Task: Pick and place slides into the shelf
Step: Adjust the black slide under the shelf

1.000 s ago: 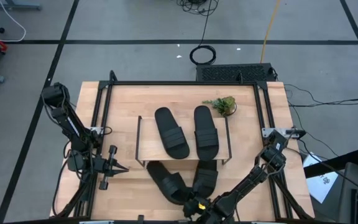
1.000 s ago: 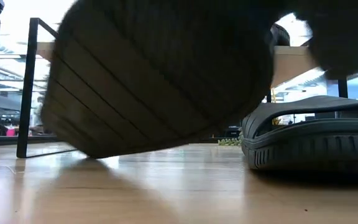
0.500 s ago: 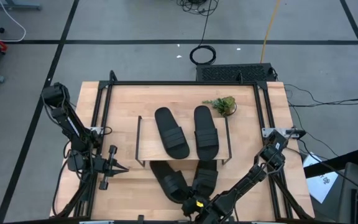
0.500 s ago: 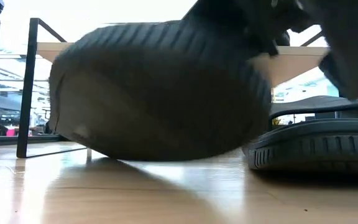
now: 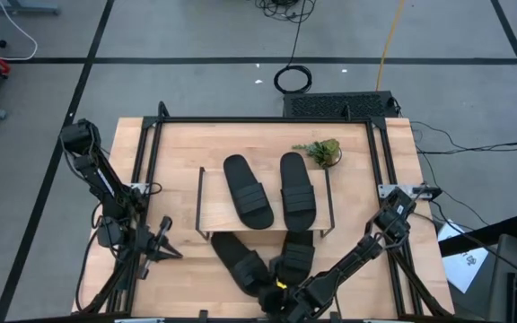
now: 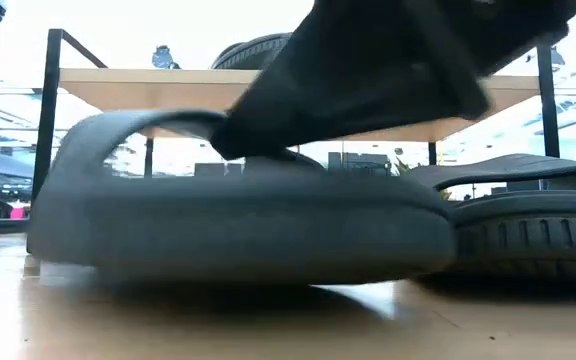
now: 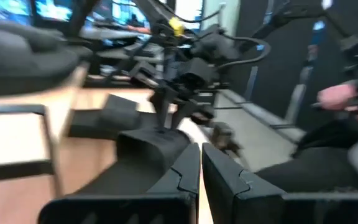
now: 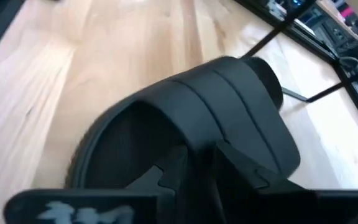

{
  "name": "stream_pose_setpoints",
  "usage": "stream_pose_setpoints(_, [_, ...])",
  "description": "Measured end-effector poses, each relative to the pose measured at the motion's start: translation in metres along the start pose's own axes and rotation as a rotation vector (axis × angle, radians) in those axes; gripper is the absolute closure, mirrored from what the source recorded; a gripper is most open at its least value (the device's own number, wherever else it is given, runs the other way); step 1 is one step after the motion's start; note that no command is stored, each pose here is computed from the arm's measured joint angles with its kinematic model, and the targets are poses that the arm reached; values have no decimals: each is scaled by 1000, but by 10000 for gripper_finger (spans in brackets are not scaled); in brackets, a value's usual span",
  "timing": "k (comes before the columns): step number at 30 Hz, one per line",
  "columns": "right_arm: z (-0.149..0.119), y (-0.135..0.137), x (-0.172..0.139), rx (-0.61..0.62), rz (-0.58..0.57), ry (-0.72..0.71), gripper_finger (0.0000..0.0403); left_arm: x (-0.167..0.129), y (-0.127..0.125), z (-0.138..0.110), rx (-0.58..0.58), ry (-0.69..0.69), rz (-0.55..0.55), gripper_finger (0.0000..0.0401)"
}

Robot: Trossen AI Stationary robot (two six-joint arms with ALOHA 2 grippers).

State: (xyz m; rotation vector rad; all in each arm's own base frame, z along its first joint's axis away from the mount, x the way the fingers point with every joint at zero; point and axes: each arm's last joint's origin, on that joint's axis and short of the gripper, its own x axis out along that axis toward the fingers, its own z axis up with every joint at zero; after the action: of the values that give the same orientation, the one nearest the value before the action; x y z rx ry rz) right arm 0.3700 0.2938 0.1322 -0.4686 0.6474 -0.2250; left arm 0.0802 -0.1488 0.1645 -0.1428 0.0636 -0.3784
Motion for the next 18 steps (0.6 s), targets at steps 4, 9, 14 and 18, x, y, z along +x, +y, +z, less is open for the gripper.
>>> stream_pose_setpoints(4, [-1, 2, -1, -28, 5, -4, 308, 0, -1, -2, -41, 25, -40, 380])
stream_pose_setpoints(9, [0, 0, 1, -43, -27, -7, 299, 0, 0, -5, -66, 47, -36, 380])
stream_pose_setpoints(14, [3, -1, 1, -80, -29, -27, 308, 3, -1, -10, -134, 101, -94, 380])
stream_pose_setpoints(18, [7, -3, -3, -88, -22, -36, 307, 8, 1, -20, -163, 148, -56, 380])
